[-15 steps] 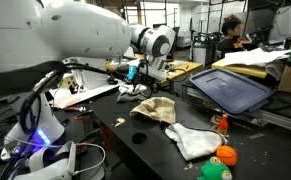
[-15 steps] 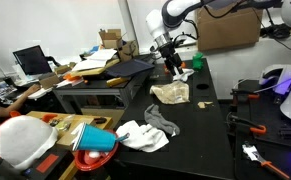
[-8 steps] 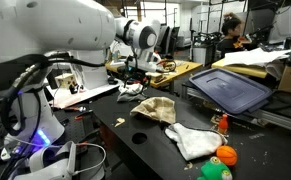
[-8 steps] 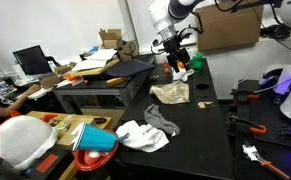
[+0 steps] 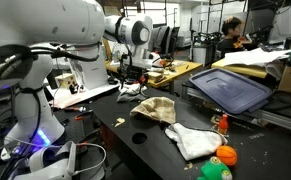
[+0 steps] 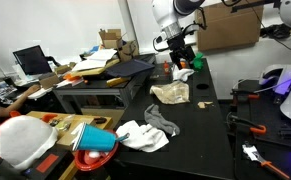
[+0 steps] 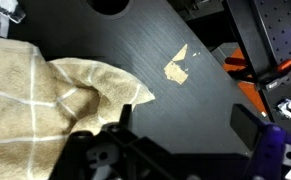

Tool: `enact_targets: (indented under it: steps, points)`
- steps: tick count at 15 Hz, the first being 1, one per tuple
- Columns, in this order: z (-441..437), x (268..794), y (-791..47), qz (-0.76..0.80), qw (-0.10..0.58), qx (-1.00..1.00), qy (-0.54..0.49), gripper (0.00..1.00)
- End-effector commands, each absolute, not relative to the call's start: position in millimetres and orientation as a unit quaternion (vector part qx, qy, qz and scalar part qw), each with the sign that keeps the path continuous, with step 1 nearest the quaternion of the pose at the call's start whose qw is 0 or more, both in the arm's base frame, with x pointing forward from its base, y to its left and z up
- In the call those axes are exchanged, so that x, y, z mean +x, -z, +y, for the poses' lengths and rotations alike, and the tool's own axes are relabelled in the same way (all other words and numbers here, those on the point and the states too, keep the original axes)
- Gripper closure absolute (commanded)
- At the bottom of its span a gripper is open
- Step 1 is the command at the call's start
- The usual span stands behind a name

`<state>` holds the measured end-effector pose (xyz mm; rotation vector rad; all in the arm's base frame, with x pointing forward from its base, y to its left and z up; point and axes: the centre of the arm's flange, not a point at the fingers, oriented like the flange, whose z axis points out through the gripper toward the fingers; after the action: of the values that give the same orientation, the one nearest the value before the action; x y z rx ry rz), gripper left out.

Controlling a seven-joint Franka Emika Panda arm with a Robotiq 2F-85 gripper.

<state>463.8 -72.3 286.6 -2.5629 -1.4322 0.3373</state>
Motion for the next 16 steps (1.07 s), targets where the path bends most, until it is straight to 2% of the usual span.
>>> enact_targets:
  steps: [1,16]
  points:
    - [-66.1,452.9,-280.0,-0.484,0.071,-0.863,-0.126,0.00]
    - [-70.7,451.3,-228.7,-0.490,0.038,-0.851,-0.186,0.00]
